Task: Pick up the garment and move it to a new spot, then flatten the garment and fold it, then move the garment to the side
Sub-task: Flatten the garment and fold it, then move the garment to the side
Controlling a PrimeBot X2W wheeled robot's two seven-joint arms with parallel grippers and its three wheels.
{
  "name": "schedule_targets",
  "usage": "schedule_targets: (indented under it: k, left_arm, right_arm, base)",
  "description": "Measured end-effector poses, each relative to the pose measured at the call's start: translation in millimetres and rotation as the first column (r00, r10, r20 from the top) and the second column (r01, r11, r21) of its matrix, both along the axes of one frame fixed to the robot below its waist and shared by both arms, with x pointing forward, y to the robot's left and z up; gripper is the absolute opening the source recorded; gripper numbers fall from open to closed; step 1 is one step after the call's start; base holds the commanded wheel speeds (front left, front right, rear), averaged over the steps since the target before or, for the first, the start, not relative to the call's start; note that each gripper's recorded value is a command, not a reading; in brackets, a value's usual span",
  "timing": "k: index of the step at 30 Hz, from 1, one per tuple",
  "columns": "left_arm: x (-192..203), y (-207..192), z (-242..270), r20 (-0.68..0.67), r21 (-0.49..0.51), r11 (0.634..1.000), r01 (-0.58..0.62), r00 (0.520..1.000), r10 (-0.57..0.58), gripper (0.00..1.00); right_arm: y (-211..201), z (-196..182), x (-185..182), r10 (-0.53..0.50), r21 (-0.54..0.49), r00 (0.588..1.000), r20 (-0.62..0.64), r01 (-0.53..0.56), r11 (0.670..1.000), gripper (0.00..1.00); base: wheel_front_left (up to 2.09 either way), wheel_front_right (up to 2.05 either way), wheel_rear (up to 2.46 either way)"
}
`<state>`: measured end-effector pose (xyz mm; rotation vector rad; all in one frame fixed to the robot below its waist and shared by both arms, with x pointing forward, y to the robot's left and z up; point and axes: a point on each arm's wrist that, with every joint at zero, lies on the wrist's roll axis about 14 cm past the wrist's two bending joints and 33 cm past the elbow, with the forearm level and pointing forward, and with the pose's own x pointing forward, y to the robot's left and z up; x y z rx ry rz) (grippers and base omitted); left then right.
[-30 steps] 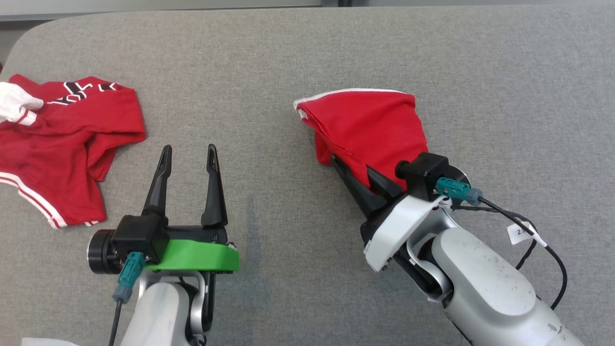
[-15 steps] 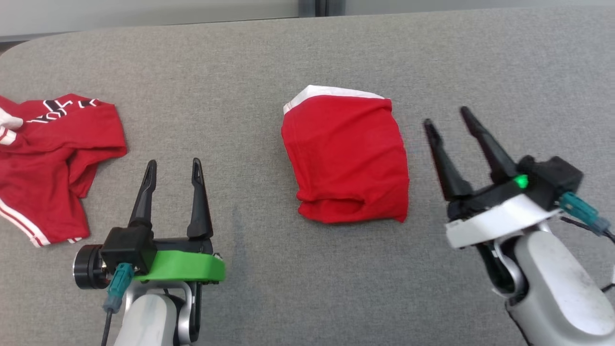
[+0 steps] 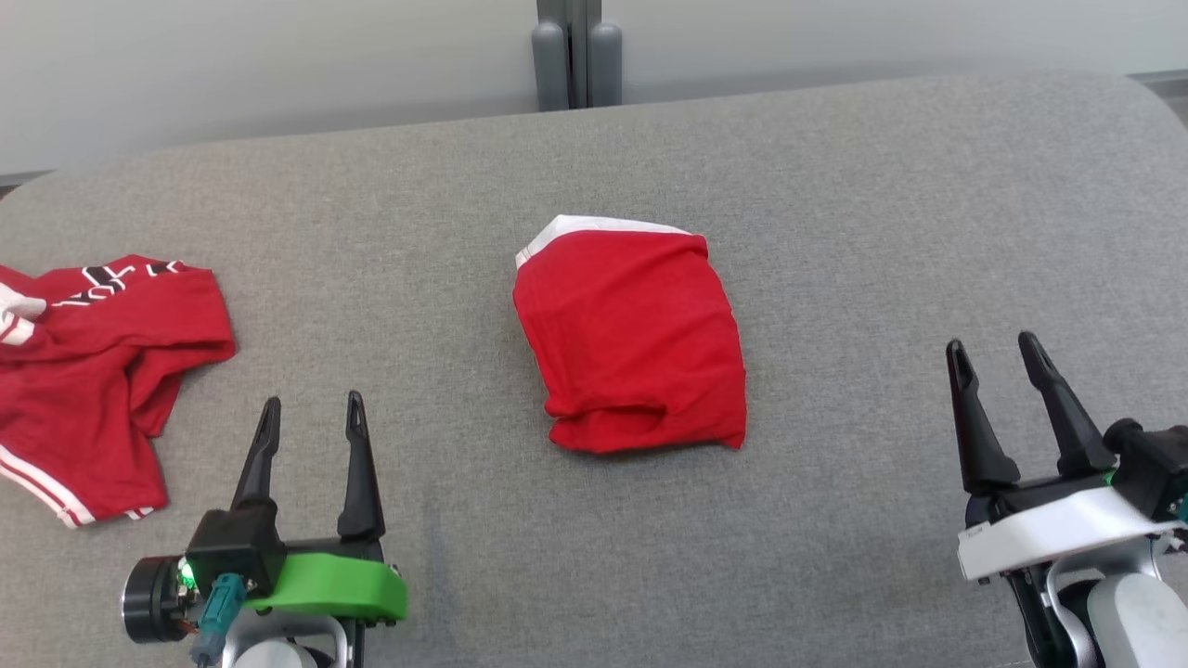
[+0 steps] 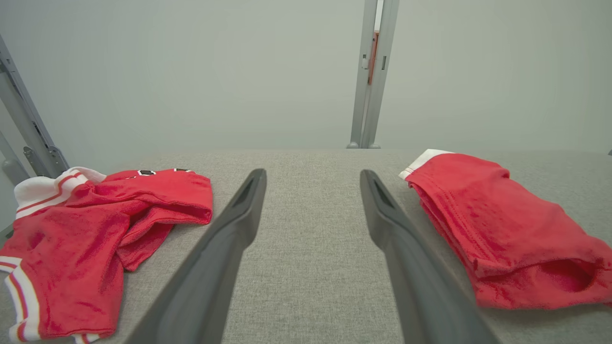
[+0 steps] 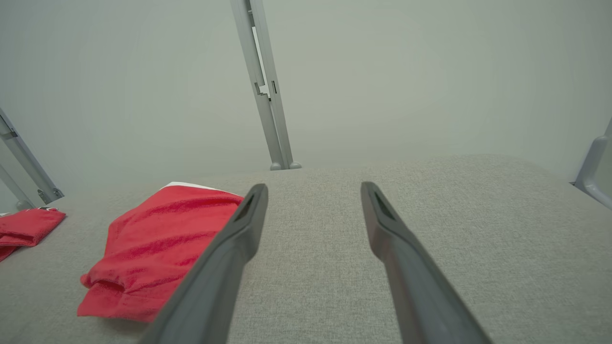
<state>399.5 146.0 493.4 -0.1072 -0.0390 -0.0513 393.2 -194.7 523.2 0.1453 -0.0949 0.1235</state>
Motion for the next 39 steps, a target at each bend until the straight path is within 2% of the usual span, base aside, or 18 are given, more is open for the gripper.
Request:
schedule_targets:
  k: [14, 39]
  left_arm:
    - [-38.4, 10.3, 6.7, -0.003, 0.014, 1.000, -0.023, 1.000, 0.023, 1.00]
    - [-35.3, 11.7, 7.2, -0.006, 0.025, 0.999, -0.021, 1.000, 0.021, 1.00]
  right_arm:
    - [3.9, 14.0, -39.8, -0.013, 0.011, 1.000, -0.003, 0.013, 1.000, 1.00]
    - [5.6, 6.6, -37.1, -0.012, 0.016, 0.999, -0.038, 0.013, 1.000, 1.00]
  base:
    - [0.00, 0.00, 0.00]
    - [0.00, 0.00, 0.00]
